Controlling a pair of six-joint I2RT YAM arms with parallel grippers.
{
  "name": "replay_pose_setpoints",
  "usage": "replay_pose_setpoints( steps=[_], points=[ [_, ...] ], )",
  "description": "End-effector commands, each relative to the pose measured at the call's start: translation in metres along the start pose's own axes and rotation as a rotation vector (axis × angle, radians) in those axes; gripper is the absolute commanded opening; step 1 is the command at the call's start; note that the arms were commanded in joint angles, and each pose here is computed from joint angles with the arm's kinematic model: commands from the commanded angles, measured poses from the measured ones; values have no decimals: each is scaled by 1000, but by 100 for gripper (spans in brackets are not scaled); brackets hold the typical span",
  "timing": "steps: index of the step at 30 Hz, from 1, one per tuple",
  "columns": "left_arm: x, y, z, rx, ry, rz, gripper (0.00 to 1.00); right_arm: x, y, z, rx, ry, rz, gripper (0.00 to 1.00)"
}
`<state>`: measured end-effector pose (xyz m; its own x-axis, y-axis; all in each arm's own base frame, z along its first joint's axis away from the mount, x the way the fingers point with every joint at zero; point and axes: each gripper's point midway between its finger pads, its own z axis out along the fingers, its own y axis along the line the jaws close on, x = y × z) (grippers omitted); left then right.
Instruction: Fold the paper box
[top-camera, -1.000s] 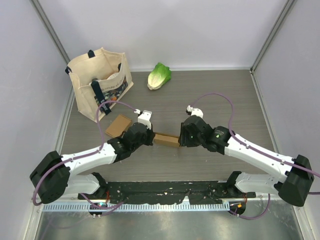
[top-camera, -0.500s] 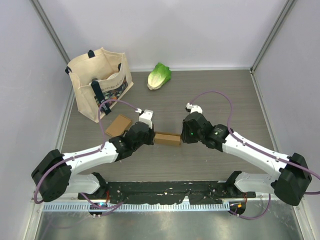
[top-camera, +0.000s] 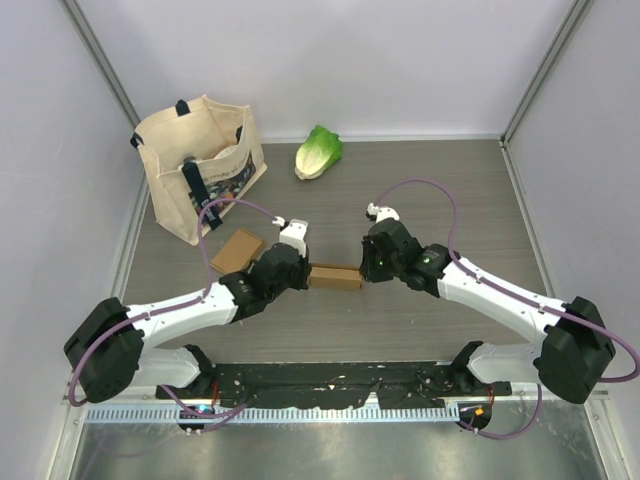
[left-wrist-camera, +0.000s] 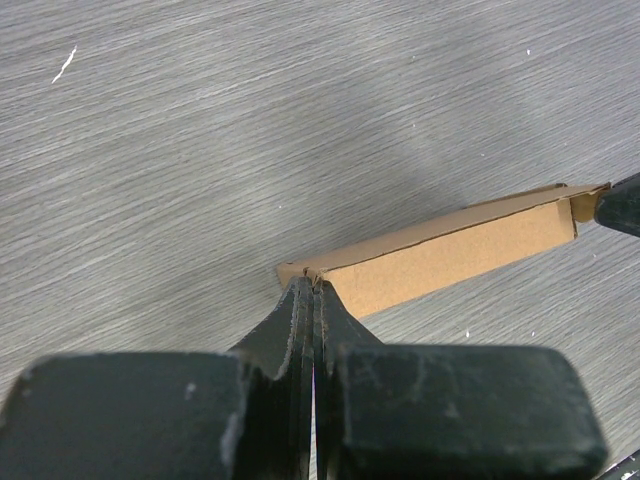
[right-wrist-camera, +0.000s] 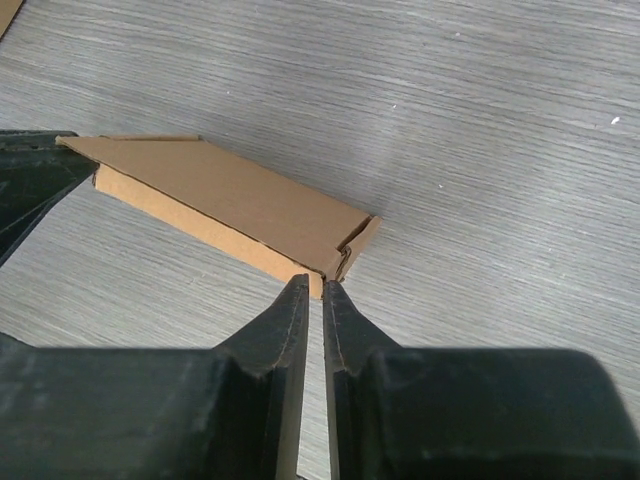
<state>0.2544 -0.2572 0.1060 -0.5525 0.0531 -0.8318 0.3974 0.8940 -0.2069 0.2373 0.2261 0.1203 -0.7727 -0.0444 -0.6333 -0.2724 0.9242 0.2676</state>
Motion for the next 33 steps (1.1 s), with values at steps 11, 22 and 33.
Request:
replay_pose_setpoints(
  steps=[11, 22, 33],
  points=[
    [-1, -3, 2, -9, 11, 10, 0, -9, -5, 11, 27, -35, -30, 1],
    [5, -6, 3, -7, 28, -32, 0, 8, -17, 20, 14, -79, -68, 0],
    [-1, -10, -3, -8, 43, -73, 9, 15, -20, 20, -27, -158, -35, 1]
  ],
)
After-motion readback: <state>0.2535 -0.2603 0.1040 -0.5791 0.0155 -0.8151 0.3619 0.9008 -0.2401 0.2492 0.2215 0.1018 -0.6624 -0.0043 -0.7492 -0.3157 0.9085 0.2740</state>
